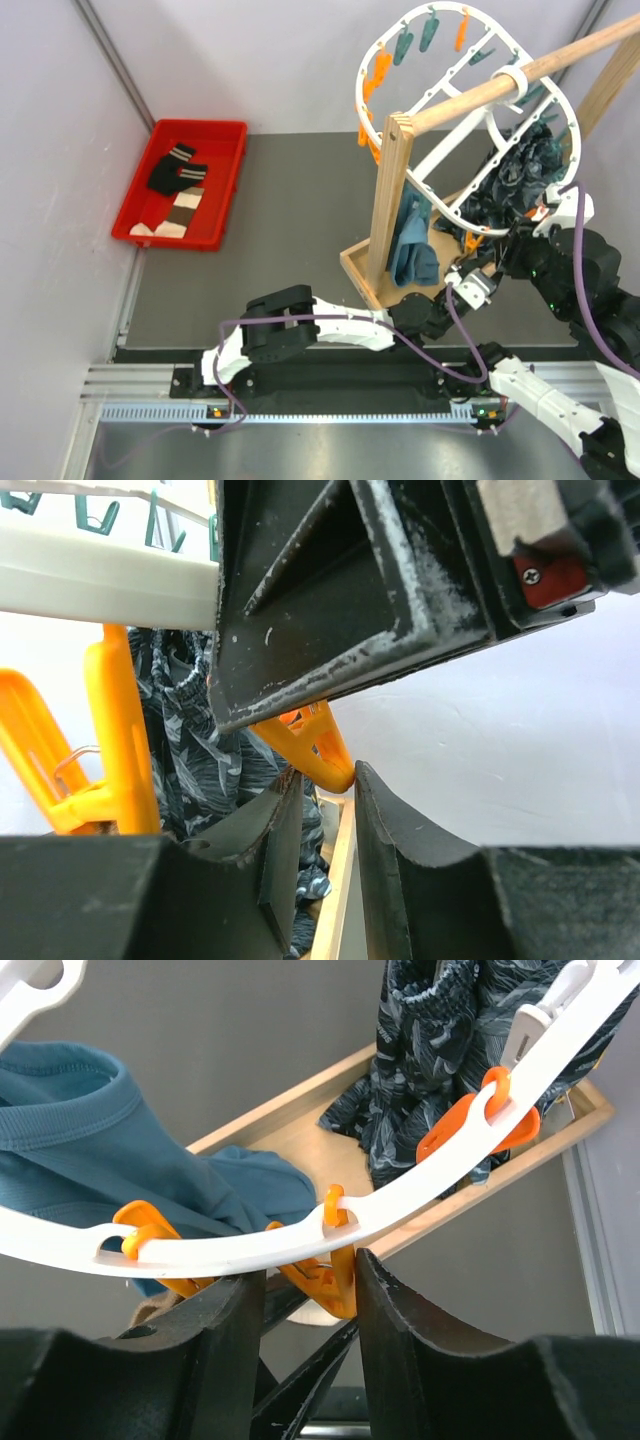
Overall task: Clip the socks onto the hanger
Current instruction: Open the clamp at the hanger.
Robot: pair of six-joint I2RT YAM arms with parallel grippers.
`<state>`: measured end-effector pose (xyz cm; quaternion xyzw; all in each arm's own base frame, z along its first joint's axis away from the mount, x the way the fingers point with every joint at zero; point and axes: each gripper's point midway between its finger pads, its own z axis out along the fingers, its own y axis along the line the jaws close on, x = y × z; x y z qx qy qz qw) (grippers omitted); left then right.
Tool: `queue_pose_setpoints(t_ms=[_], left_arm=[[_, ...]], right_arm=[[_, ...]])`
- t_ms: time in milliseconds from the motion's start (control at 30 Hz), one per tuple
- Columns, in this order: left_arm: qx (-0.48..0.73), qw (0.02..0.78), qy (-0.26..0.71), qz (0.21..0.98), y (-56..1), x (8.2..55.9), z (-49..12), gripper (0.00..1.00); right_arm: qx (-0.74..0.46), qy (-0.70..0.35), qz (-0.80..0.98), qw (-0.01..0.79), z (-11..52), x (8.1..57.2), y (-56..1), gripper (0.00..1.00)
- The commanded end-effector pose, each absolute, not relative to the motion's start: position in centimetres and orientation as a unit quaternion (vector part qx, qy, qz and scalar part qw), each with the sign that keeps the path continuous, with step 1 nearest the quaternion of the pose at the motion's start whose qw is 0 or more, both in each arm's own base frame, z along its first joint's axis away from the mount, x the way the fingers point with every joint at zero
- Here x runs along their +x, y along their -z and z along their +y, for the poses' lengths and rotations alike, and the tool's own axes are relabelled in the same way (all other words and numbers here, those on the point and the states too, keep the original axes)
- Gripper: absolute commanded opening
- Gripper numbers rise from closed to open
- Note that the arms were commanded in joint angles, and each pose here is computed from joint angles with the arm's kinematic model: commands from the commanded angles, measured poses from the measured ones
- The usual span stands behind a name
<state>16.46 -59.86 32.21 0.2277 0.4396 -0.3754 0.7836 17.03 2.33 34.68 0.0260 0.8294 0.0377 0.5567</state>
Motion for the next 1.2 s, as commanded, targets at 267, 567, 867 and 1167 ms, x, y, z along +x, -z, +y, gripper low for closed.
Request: queue_pose_setpoints(t_ms=[267, 567, 867, 1167], left_arm=[[0.190, 0.792, 0.407, 0.414, -37.0, 15.7, -57.5, 0.32], [0.207, 0.728, 0.425, 0.496, -34.2, 15.4, -55.2, 0.55], [0.241, 0.604, 0.562, 0.510, -36.0, 14.7, -54.4, 0.71], [0.281, 0.579, 0.581, 0.498, -36.4, 13.8, -56.1, 0.69]], right_arm=[[0.046, -0.033, 0.813, 0.579, 2.5, 18.6, -36.0, 0.09], [0.028, -0.070, 0.812, 0.579, 3.7, 18.1, -36.1, 0.00], [-0.013, -0.133, 0.811, 0.569, 6.0, 17.1, -36.7, 0.00], [-0.020, -0.177, 0.802, 0.571, 7.1, 16.1, -37.8, 0.00]])
